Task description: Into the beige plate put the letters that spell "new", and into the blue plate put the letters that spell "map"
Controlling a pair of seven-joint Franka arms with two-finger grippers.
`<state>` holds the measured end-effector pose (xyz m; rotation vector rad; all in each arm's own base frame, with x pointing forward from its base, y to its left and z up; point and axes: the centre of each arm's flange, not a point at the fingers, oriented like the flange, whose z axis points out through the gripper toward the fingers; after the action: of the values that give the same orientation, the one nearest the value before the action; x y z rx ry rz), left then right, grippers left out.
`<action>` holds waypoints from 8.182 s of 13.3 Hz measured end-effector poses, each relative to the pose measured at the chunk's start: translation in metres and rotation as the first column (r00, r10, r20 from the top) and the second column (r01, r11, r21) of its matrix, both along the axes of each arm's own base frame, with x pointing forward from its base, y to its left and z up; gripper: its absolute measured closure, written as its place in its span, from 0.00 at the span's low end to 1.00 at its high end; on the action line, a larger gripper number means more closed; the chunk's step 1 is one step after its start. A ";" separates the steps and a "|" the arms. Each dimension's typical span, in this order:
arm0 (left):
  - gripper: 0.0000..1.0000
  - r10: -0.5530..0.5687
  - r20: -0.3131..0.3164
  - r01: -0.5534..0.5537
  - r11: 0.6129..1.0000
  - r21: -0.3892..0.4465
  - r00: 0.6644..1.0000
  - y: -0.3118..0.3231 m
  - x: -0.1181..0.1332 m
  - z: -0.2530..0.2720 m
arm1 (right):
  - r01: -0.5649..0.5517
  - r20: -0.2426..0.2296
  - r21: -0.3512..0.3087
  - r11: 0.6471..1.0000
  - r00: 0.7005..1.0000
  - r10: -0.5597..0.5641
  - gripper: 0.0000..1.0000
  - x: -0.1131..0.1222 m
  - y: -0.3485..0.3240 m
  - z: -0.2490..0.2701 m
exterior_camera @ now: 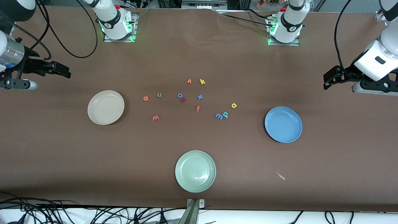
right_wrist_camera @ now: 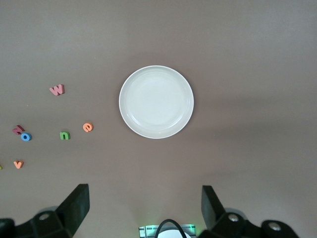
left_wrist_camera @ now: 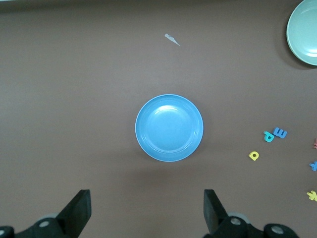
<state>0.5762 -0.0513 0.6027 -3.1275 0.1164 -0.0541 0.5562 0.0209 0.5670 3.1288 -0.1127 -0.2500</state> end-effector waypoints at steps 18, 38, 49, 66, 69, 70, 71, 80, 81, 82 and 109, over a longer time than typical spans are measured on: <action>0.00 0.000 -0.001 0.000 1.000 0.000 1.000 0.000 0.000 -0.001 | 0.001 -0.001 0.000 1.000 1.000 -0.001 0.00 0.000 0.000 0.000; 0.00 0.000 -0.002 0.000 1.000 0.000 1.000 0.000 0.001 -0.001 | 0.001 -0.002 0.000 1.000 1.000 -0.001 0.00 0.000 -0.001 0.000; 0.00 -0.003 -0.003 0.003 1.000 0.000 1.000 -0.001 0.001 -0.002 | 0.001 -0.001 0.000 1.000 1.000 -0.001 0.00 0.000 -0.001 0.000; 0.00 -0.162 -0.140 0.160 0.987 -0.026 0.977 -0.098 0.023 -0.095 | -0.006 -0.008 0.023 1.000 1.000 0.006 0.00 0.001 0.006 -0.004; 0.00 -0.236 -0.200 0.233 0.972 -0.035 0.951 -0.148 0.023 -0.142 | -0.039 -0.018 0.032 0.999 0.999 0.040 0.00 0.003 0.024 -0.010; 0.00 -0.259 -0.213 0.257 0.966 -0.039 0.942 -0.165 0.022 -0.158 | -0.051 -0.024 0.033 0.998 0.998 0.052 0.00 0.003 0.031 -0.013; 0.00 -0.280 -0.226 0.278 0.960 -0.043 0.933 -0.181 0.021 -0.176 | -0.064 -0.036 0.033 0.997 0.997 0.065 0.00 0.004 0.039 -0.019; 0.00 -0.322 -0.229 0.316 0.947 -0.064 0.919 -0.258 -0.006 -0.331 | -0.182 -0.081 0.010 0.983 0.980 0.183 0.00 0.016 0.190 -0.136; 0.00 -0.325 -0.215 0.318 0.946 -0.065 0.921 -0.266 -0.019 -0.349 | -0.183 -0.063 0.011 0.983 0.981 0.183 0.00 0.016 0.196 -0.152; 0.00 -0.324 -0.203 0.318 0.946 -0.065 0.924 -0.273 -0.032 -0.365 | -0.178 -0.048 0.010 0.984 0.983 0.178 0.00 0.015 0.202 -0.168; 0.73 -0.564 -0.230 0.576 0.817 -0.018 0.793 -0.104 0.028 -0.352 | -0.185 0.158 0.048 0.982 0.972 0.176 0.00 0.014 0.264 -0.386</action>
<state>0.6045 -0.1555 0.2503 -2.8999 1.0439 0.2972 0.5701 0.2850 0.1809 3.1883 0.1835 -0.0116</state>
